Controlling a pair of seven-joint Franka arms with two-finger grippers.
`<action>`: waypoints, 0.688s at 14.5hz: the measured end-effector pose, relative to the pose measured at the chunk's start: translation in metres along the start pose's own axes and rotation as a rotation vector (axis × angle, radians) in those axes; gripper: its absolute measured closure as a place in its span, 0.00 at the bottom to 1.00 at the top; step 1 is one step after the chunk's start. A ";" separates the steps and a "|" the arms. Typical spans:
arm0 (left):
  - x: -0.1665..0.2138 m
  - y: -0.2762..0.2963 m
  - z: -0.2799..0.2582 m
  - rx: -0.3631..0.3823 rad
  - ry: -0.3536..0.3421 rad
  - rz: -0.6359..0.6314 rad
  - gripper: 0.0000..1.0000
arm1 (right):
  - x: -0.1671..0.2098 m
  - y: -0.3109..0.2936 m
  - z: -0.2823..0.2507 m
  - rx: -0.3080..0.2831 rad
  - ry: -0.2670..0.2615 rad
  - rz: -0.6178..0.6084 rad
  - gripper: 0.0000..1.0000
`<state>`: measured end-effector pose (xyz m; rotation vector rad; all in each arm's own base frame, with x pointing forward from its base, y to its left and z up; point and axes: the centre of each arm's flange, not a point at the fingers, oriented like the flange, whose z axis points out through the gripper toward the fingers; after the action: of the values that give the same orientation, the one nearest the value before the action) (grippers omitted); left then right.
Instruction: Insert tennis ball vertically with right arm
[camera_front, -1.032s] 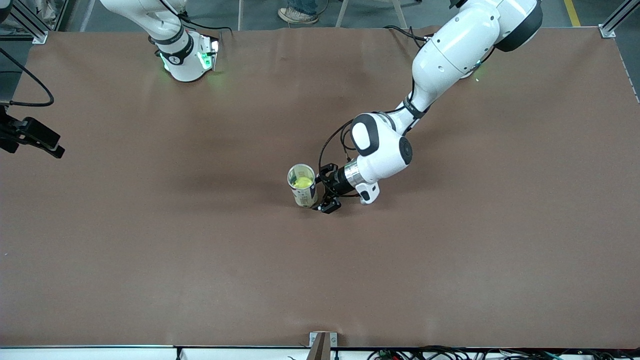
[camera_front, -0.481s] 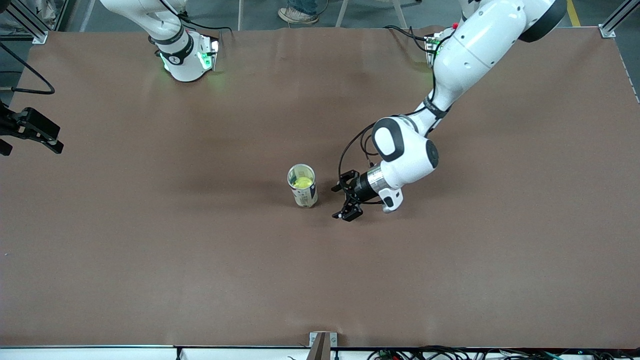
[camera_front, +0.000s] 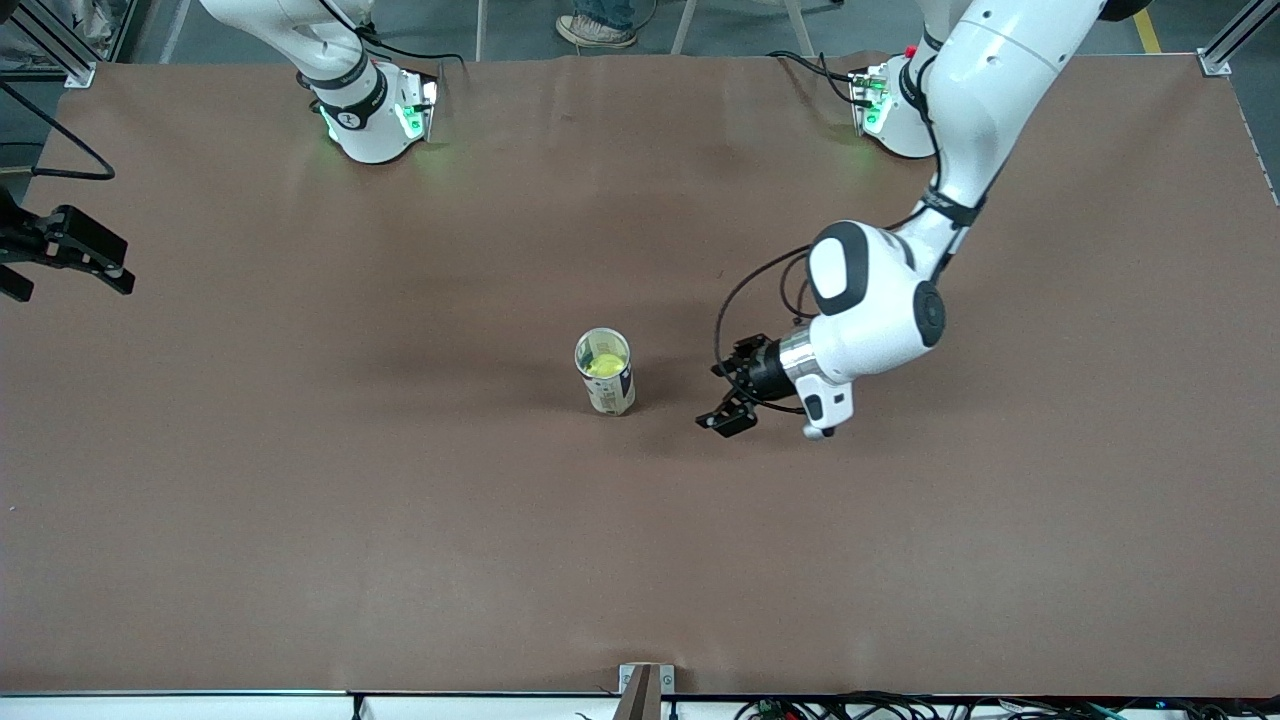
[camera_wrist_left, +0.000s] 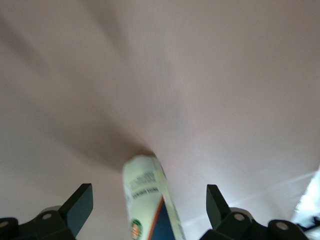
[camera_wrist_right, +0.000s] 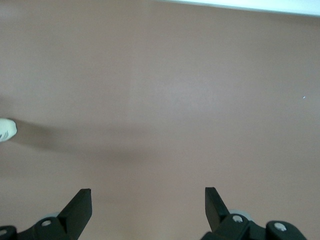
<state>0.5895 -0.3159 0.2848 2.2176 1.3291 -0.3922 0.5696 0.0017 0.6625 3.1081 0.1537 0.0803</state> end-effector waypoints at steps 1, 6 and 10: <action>0.008 0.003 -0.015 0.038 0.045 0.058 0.00 | 0.000 -0.003 0.000 0.001 -0.004 -0.006 0.00; 0.051 0.033 -0.114 0.236 0.192 0.283 0.00 | 0.006 -0.007 0.000 -0.003 0.040 -0.015 0.00; 0.096 0.031 -0.182 0.281 0.202 0.488 0.00 | 0.009 -0.007 0.013 -0.003 0.039 -0.016 0.00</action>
<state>0.6589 -0.1549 0.3958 2.7760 0.8121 -0.1818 0.5789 0.0098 0.6500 3.1033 0.1787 0.1411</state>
